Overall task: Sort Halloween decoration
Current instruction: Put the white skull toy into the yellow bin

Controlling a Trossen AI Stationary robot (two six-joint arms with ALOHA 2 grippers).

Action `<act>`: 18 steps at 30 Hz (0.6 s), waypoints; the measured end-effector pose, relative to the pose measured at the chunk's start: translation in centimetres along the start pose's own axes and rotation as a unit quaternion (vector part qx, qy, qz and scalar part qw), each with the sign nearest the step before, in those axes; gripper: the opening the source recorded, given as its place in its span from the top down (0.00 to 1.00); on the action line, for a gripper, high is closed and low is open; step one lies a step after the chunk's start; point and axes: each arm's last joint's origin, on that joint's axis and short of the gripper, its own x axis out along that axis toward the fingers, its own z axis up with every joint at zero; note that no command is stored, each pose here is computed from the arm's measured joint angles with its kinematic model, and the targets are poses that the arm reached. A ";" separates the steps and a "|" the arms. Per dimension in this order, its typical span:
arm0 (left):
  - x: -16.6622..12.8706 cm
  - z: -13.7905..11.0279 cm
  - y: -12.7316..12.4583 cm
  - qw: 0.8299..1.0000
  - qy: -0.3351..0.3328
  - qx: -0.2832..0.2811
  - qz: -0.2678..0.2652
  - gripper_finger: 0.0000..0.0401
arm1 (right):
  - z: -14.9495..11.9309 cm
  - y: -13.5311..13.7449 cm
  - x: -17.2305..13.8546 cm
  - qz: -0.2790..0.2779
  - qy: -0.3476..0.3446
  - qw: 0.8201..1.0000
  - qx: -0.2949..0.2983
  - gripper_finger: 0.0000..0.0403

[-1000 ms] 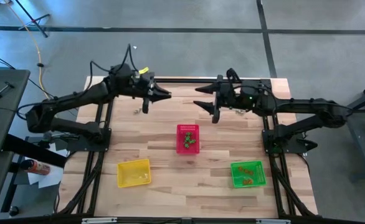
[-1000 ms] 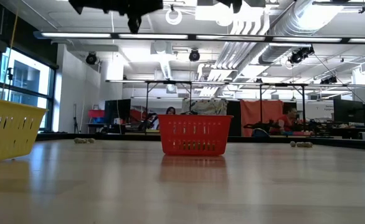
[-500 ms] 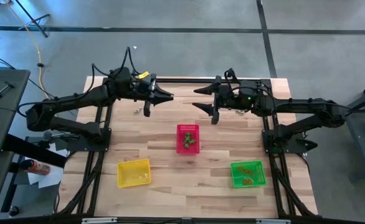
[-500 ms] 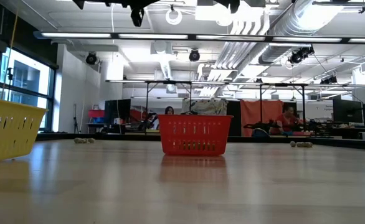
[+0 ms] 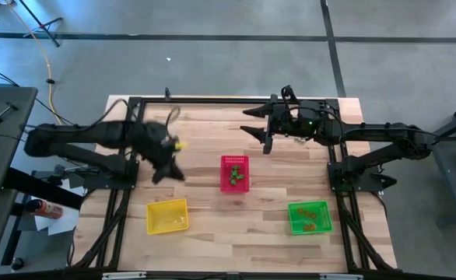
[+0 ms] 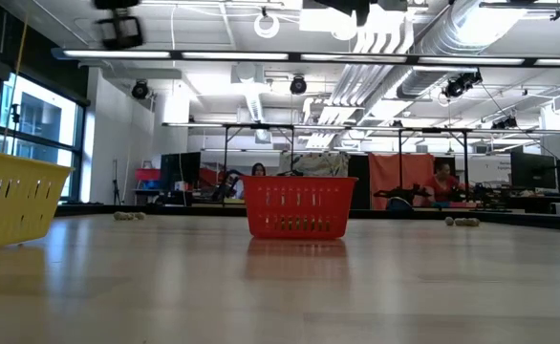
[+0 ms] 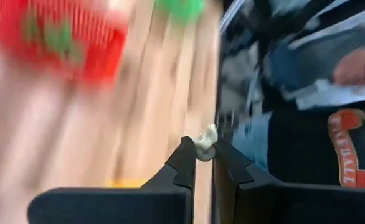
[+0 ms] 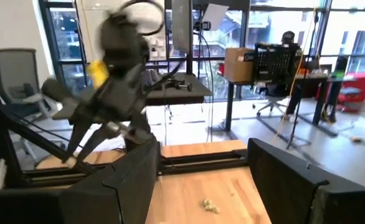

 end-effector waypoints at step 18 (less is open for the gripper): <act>10.6 -13.9 -2.6 0.897 0.150 -0.321 0.264 0.98 | -0.6 0.0 0.0 0.000 0.028 1.000 0.003 0.40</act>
